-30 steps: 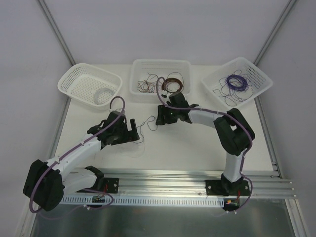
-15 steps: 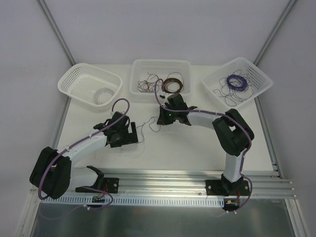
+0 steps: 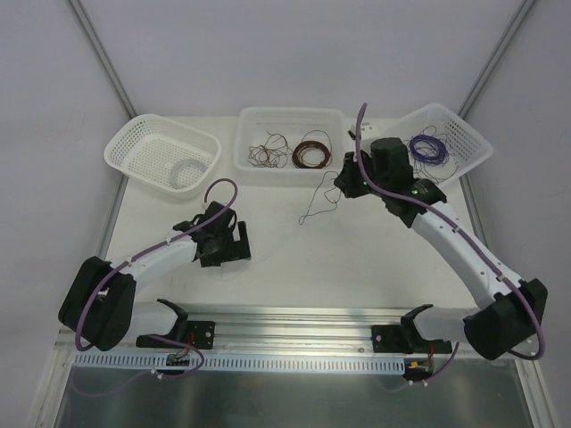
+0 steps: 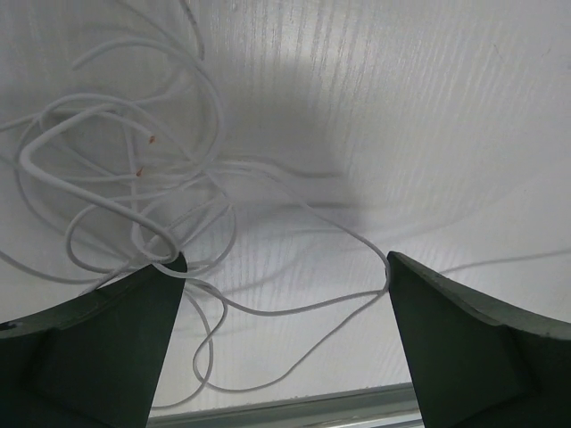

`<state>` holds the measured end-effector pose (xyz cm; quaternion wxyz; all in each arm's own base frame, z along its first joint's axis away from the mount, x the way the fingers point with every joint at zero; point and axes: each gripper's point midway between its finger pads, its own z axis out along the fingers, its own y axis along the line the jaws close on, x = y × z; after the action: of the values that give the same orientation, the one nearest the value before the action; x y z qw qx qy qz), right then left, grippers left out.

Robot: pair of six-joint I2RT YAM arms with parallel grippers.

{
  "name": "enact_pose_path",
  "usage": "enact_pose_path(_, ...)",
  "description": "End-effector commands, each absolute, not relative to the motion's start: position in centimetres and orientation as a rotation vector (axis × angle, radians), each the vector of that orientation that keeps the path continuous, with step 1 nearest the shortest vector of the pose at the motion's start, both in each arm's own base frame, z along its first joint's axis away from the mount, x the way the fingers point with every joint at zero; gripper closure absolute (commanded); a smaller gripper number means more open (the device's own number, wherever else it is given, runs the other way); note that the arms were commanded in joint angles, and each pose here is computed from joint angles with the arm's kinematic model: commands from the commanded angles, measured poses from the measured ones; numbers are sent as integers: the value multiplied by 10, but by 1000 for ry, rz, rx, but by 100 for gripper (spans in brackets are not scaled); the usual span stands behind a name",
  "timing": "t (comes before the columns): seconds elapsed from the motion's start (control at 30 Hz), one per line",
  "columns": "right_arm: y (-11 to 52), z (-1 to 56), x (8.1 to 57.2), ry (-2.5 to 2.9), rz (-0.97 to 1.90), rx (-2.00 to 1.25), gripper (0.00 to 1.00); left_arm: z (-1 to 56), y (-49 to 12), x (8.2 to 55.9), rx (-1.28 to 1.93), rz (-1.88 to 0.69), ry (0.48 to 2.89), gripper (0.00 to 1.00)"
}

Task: Untangle the cables

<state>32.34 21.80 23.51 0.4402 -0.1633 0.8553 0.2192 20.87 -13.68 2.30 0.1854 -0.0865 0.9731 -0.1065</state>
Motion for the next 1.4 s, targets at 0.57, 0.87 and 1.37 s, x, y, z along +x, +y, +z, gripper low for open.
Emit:
enact_pose_path(0.57,88,497,242,1623,248,-283,99,4,-141,208,-259,-306,2814,5)
enact_pose_path(0.87,45,523,273,1573,4,-139,99,38,-157,219,-229,-452,2715,3)
enact_pose_path(1.37,-41,467,433,1649,-71,216,99,147,-191,230,-30,-804,2411,1)
